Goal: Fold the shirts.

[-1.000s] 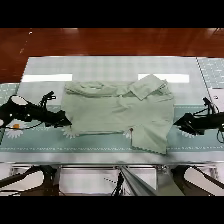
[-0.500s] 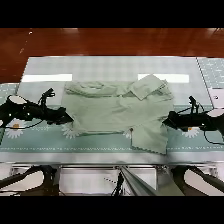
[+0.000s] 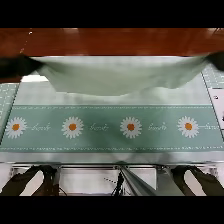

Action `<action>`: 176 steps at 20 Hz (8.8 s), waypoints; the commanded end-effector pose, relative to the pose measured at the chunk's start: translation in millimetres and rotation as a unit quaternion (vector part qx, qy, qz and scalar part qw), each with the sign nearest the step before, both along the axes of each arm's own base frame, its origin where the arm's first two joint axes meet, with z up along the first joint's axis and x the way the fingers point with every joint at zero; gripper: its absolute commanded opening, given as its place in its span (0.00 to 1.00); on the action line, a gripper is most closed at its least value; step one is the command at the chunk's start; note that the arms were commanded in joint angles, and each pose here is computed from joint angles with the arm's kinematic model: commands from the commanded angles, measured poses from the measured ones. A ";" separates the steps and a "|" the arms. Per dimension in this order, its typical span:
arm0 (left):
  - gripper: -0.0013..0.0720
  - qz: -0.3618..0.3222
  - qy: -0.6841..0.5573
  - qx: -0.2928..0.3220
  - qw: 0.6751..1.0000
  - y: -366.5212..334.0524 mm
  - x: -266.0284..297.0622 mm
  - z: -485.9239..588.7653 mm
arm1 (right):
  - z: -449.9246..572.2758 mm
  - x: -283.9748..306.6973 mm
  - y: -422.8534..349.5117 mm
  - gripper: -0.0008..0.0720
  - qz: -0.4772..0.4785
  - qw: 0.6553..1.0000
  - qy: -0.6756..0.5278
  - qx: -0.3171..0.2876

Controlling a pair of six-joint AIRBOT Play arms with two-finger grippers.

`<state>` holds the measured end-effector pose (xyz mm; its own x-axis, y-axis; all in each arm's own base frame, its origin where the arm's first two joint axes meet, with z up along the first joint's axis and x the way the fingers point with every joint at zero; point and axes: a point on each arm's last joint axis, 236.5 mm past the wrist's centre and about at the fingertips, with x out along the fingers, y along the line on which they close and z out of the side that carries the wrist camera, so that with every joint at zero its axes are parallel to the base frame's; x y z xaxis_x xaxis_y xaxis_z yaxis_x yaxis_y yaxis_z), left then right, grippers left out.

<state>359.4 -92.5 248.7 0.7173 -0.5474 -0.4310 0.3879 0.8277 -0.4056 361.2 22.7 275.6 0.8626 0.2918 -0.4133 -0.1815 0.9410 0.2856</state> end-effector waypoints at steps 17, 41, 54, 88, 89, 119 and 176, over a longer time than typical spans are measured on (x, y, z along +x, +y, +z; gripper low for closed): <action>0.05 0.139 -0.100 0.091 0.981 25.8 -189.4 181.8 | 207.6 -170.8 -30.2 0.04 -0.159 0.968 -0.148 -0.123; 0.05 0.120 0.230 -0.012 0.966 45.1 176.3 -247.9 | -250.0 219.4 -10.5 0.04 -0.017 0.956 0.290 -0.033; 0.05 0.031 0.387 0.050 0.920 36.5 96.5 -281.8 | -273.6 102.4 -26.0 0.04 0.016 0.855 0.509 -0.093; 0.85 -0.017 0.590 -0.020 0.807 20.2 -115.9 -365.5 | -234.1 -45.2 -41.5 0.66 -0.002 0.918 0.396 -0.027; 0.75 -0.020 0.590 -0.018 0.807 13.4 -114.2 -370.3 | -231.4 -46.8 -41.4 0.66 -0.002 0.919 0.394 -0.029; 0.05 -0.037 0.498 -0.004 0.866 14.4 -51.4 -335.3 | -342.1 -120.0 57.9 0.04 -0.007 0.888 0.432 0.155; 0.05 -0.091 0.318 -0.072 0.941 -121.4 76.6 -231.3 | -169.3 70.4 106.1 0.04 0.119 0.956 0.222 0.151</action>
<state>446.6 -181.3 28.5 0.2830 -0.7076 -0.6475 0.1267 0.6967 -0.7061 463.0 105.7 56.1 0.5262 0.5837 -0.6184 -0.0697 0.7543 0.6528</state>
